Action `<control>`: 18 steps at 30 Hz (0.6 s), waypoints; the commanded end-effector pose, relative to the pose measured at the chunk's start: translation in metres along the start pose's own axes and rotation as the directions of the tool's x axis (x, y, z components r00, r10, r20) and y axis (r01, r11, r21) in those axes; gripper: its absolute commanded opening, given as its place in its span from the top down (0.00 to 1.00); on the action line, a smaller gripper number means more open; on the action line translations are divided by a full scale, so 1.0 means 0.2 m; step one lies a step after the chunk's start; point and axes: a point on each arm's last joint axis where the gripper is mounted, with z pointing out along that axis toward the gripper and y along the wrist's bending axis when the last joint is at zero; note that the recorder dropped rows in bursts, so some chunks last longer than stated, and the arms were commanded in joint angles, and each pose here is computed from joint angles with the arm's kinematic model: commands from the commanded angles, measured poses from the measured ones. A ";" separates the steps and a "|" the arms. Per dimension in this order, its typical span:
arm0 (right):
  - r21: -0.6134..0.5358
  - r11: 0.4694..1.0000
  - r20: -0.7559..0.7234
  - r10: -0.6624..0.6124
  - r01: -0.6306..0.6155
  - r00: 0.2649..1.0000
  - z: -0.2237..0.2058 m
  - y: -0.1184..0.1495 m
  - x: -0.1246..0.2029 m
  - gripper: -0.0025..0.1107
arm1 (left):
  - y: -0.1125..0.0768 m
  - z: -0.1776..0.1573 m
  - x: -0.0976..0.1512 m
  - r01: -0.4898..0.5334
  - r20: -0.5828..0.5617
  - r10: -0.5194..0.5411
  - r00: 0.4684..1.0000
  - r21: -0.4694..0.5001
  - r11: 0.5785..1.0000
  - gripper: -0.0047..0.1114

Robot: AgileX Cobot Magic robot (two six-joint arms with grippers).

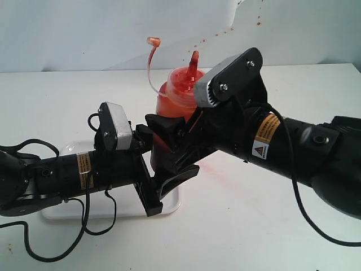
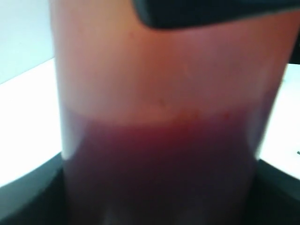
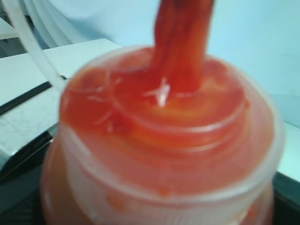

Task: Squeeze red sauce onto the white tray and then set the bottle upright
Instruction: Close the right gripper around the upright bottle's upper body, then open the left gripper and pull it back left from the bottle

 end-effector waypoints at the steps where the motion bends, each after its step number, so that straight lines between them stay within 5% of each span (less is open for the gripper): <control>1: 0.036 0.999 -0.012 -0.016 0.016 1.000 -0.01 -0.03 -0.01 0.98 | 0.03 0.00 0.01 0.065 -0.001 -0.066 0.998 -0.045 0.997 0.89; 5: 0.036 0.999 -0.014 -0.015 0.016 1.000 -0.01 -0.03 -0.01 0.98 | 0.03 0.00 0.01 0.065 0.001 -0.065 0.998 -0.045 0.997 0.67; 10: 0.036 0.999 -0.014 -0.015 0.016 1.000 -0.01 -0.03 -0.01 0.98 | 0.03 0.00 0.01 0.065 0.001 -0.065 0.998 -0.045 0.997 0.17; 12: 0.036 0.999 -0.014 -0.015 0.016 1.000 -0.01 -0.03 -0.01 0.98 | 0.03 0.00 0.01 0.065 0.001 -0.065 0.998 -0.045 0.997 0.05; 18: 0.036 0.999 -0.014 -0.015 0.016 1.000 -0.01 -0.03 -0.01 0.98 | 0.03 0.00 0.01 0.066 0.001 -0.066 0.998 -0.045 0.997 0.06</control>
